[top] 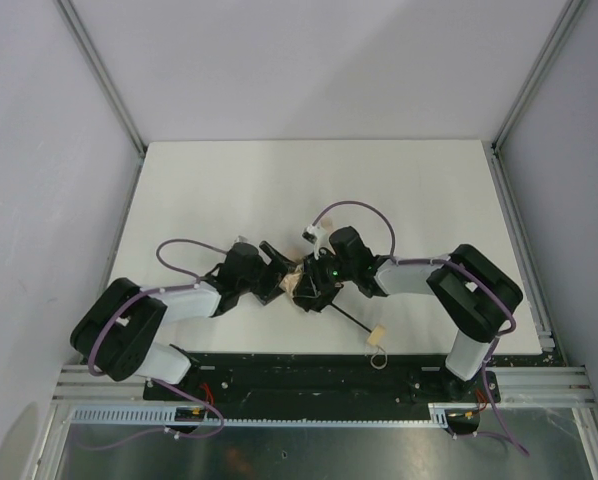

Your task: Put away the umbrella

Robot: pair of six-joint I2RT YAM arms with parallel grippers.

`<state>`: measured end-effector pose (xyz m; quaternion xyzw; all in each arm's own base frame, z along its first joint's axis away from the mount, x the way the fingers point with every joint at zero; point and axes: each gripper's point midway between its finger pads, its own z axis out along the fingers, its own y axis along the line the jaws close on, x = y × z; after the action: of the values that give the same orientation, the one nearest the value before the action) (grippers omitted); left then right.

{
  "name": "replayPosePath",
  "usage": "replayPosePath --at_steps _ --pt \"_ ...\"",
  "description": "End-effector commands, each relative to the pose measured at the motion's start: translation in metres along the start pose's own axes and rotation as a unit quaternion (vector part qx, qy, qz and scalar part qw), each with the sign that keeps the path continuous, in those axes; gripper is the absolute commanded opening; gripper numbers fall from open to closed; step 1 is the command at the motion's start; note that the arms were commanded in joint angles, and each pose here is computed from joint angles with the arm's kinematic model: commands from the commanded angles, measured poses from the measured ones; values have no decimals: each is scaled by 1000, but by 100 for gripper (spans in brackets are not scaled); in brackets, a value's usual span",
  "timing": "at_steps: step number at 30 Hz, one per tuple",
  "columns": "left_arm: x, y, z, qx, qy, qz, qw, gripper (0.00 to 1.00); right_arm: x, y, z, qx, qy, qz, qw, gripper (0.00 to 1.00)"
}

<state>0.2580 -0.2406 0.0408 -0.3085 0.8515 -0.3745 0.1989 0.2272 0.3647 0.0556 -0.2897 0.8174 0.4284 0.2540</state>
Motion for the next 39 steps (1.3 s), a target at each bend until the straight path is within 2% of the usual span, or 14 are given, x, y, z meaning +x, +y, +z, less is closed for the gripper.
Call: replayPosePath --at_steps 1,7,10,13,16,18,20,23,27,29,32,39 --pt "21 32 5 -55 26 -3 998 90 -20 60 0 -131 -21 -9 991 0" --pt "17 21 8 -43 18 -12 999 91 -24 63 -7 -145 -18 32 989 0" --pt "14 14 9 -32 12 -12 999 88 -24 65 -7 -152 -15 44 987 0" --pt "10 5 7 -15 1 -8 1000 69 -19 61 -5 -148 -5 50 988 0" --pt "7 3 3 -6 -8 -5 1000 45 -12 50 -6 -133 7 57 989 0" --pt "6 4 2 -4 -11 -5 1000 33 -10 40 -8 -111 13 52 992 0" --pt "7 7 1 -6 -12 -6 1000 21 -10 30 -9 -81 16 45 996 10" --pt "9 15 1 -16 -10 -13 1000 8 -15 19 -11 -26 8 24 999 36" --pt "13 25 2 -29 -3 -26 999 1 -28 8 -19 64 -19 -18 998 77" --pt "17 30 3 -41 4 -35 999 0 -37 7 -26 105 -36 -49 993 89" --pt "21 39 4 -77 16 -47 996 0 -48 12 -36 148 -56 -115 981 98" --pt "26 52 1 -129 27 -70 989 0 -47 32 -29 186 -37 -264 946 99"
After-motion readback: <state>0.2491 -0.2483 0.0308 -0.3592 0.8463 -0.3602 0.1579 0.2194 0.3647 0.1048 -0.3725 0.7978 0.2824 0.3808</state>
